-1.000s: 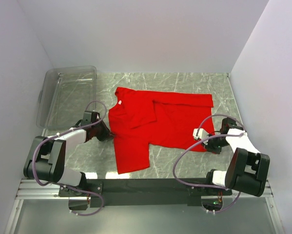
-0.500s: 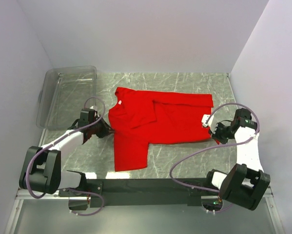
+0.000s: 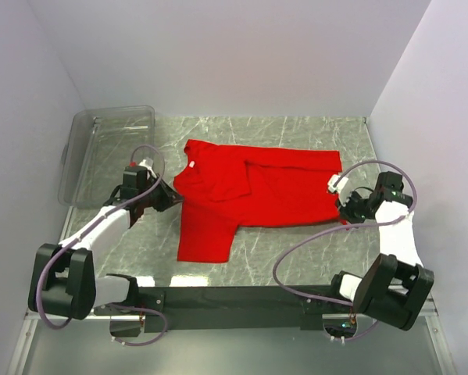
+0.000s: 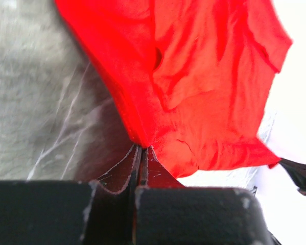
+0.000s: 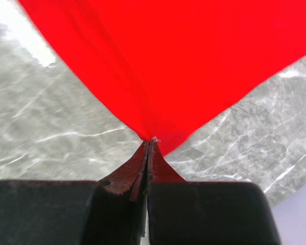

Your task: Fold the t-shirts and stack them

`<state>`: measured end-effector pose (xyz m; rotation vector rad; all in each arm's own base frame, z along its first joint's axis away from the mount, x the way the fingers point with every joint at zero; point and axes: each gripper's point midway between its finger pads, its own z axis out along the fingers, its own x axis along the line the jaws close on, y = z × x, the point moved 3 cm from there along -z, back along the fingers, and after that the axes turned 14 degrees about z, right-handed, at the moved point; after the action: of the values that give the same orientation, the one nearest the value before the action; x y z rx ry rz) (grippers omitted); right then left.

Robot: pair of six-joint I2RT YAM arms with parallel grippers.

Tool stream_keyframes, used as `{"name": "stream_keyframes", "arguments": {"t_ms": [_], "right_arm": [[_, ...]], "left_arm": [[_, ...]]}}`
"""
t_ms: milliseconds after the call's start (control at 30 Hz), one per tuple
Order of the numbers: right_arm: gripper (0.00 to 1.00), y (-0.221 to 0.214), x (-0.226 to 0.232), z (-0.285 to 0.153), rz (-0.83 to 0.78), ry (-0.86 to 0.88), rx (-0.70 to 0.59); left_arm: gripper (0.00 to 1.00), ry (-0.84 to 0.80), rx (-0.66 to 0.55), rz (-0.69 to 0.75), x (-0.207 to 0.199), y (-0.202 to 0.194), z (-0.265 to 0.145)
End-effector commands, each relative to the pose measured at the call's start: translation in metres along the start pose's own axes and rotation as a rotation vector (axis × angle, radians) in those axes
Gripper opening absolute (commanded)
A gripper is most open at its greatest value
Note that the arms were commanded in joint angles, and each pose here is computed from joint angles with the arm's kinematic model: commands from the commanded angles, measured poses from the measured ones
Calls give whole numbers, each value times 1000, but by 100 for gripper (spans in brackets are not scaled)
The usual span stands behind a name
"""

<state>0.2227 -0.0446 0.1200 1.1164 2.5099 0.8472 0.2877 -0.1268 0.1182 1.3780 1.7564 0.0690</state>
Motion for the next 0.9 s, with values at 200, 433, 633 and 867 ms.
{"name": "stream_keyframes", "arguments": {"t_ms": [200,433,633,867], "right_arm": [[0,-17,-33,26,118,-64,51],[0,-6,-56,34,181,-91,24],[0,1,-71,40,212,-97,13],[0,7,-79,48,239,-88,4]], "left_arm": [[1,-94,-31,-42,-29,44,17],[1,-67,-13,-54,-31,59,29],[1,-65,-13,-71,-31,59,31],[1,-51,-15,-68,-31,69,39]]}}
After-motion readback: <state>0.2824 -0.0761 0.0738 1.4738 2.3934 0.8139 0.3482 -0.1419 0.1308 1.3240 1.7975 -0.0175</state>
